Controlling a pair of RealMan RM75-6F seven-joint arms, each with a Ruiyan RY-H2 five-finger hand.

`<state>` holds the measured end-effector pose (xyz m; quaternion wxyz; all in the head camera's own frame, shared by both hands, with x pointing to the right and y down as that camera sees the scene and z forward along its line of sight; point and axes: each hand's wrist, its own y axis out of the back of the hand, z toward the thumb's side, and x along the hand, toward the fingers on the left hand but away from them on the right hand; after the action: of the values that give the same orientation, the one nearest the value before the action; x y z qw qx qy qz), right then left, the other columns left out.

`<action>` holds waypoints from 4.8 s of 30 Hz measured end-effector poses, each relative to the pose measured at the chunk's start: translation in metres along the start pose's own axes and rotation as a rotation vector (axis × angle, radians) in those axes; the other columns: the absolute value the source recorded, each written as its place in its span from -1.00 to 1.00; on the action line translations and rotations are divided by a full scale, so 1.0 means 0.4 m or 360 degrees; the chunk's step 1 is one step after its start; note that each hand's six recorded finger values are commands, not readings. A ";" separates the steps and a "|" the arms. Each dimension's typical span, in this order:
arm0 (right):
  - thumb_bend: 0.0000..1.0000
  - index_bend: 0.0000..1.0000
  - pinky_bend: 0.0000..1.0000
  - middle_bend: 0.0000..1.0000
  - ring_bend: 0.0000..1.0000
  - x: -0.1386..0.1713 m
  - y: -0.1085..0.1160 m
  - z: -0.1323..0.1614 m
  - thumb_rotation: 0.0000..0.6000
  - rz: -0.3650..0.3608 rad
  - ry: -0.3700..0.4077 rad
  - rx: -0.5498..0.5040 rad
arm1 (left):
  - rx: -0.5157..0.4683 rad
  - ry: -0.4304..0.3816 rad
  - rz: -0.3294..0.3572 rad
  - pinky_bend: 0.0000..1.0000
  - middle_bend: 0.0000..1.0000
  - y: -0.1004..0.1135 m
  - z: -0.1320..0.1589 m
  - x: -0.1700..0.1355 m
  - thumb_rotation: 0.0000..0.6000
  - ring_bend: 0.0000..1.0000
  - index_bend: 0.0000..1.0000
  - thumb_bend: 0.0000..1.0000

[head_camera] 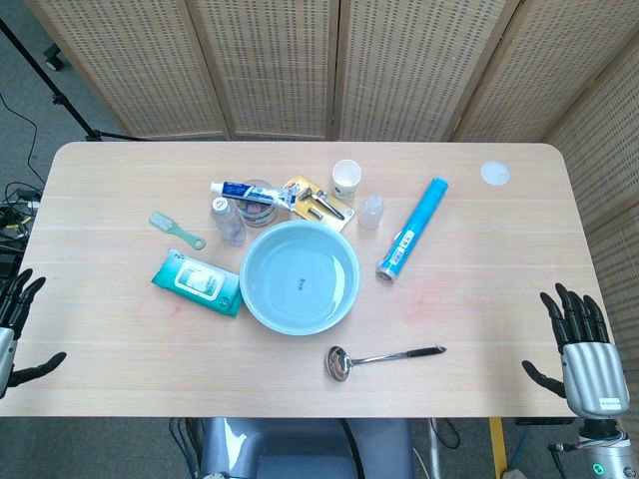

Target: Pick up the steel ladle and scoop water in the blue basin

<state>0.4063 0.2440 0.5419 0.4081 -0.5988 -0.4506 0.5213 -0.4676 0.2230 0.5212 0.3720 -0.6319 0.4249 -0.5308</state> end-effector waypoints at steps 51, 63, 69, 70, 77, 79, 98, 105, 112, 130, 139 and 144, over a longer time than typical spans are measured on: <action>-0.98 -0.19 1.00 0.63 0.83 -0.098 -0.311 0.298 1.00 0.0676 0.0476 0.0342 | 0.0000 0.0031 -0.0012 -0.93 -1.00 -0.004 -0.009 0.007 1.00 -1.00 -1.00 -1.00; -0.71 -0.16 1.00 0.63 0.83 -0.095 -0.383 0.336 1.00 0.0818 0.0316 0.0373 | 0.0005 0.0032 -0.0019 -0.93 -1.00 -0.008 -0.008 0.007 1.00 -1.00 -1.00 -1.00; -0.51 -0.14 1.00 0.63 0.83 -0.103 -0.407 0.362 1.00 0.0850 0.0290 0.0352 | 0.0002 0.0038 -0.0019 -0.93 -1.00 -0.007 -0.011 0.009 1.00 -1.00 -1.00 -1.00; -0.43 -0.14 1.00 0.63 0.83 -0.105 -0.411 0.365 1.00 0.0853 0.0286 0.0349 | 0.0001 0.0039 -0.0019 -0.93 -1.00 -0.007 -0.012 0.009 1.00 -1.00 -1.00 -1.00; -0.35 -0.14 1.00 0.63 0.83 -0.116 -0.423 0.368 1.00 0.0864 0.0272 0.0363 | -0.0004 0.0045 -0.0016 -0.93 -1.00 -0.005 -0.015 0.010 1.00 -1.00 -1.00 -1.00; -0.37 -0.14 1.00 0.63 0.83 -0.116 -0.426 0.370 1.00 0.0873 0.0275 0.0370 | -0.0003 0.0046 -0.0020 -0.93 -1.00 -0.007 -0.015 0.011 1.00 -1.00 -1.00 -1.00; -0.38 -0.10 1.00 0.65 0.83 -0.123 -0.471 0.360 1.00 0.0876 0.0234 0.0399 | 0.0008 0.0051 -0.0027 -0.93 -1.00 -0.013 -0.015 0.014 1.00 -1.00 -1.00 -1.00; -0.33 -0.08 1.00 0.66 0.83 -0.129 -0.486 0.353 1.00 0.0871 0.0227 0.0404 | 0.0012 0.0054 -0.0032 -0.93 -1.00 -0.015 -0.016 0.016 1.00 -1.00 -1.00 -1.00; -0.33 -0.08 1.00 0.66 0.83 -0.132 -0.494 0.351 1.00 0.0883 0.0221 0.0403 | 0.0015 0.0060 -0.0032 -0.93 -1.00 -0.016 -0.018 0.018 1.00 -1.00 -1.00 -1.00; 0.18 0.36 1.00 0.66 0.83 -0.130 -0.503 0.344 1.00 0.0932 0.0222 0.0438 | 0.0015 0.0059 -0.0032 -0.93 -1.00 -0.016 -0.018 0.018 1.00 -1.00 -1.00 -1.00; 0.65 0.55 1.00 0.69 0.84 -0.134 -0.493 0.344 1.00 0.0914 0.0228 0.0383 | 0.0015 0.0058 -0.0034 -0.93 -1.00 -0.017 -0.017 0.019 1.00 -1.00 -1.00 -1.00; 0.83 0.58 1.00 0.69 0.84 -0.141 -0.471 0.341 1.00 0.0897 0.0220 0.0281 | 0.0015 0.0055 -0.0035 -0.93 -1.00 -0.017 -0.016 0.018 1.00 -1.00 -1.00 -1.00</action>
<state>0.2468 0.2411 0.7200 0.3276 -0.6966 -0.1906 0.6092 -0.4725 0.2187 0.5312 0.3618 -0.6255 0.4216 -0.5478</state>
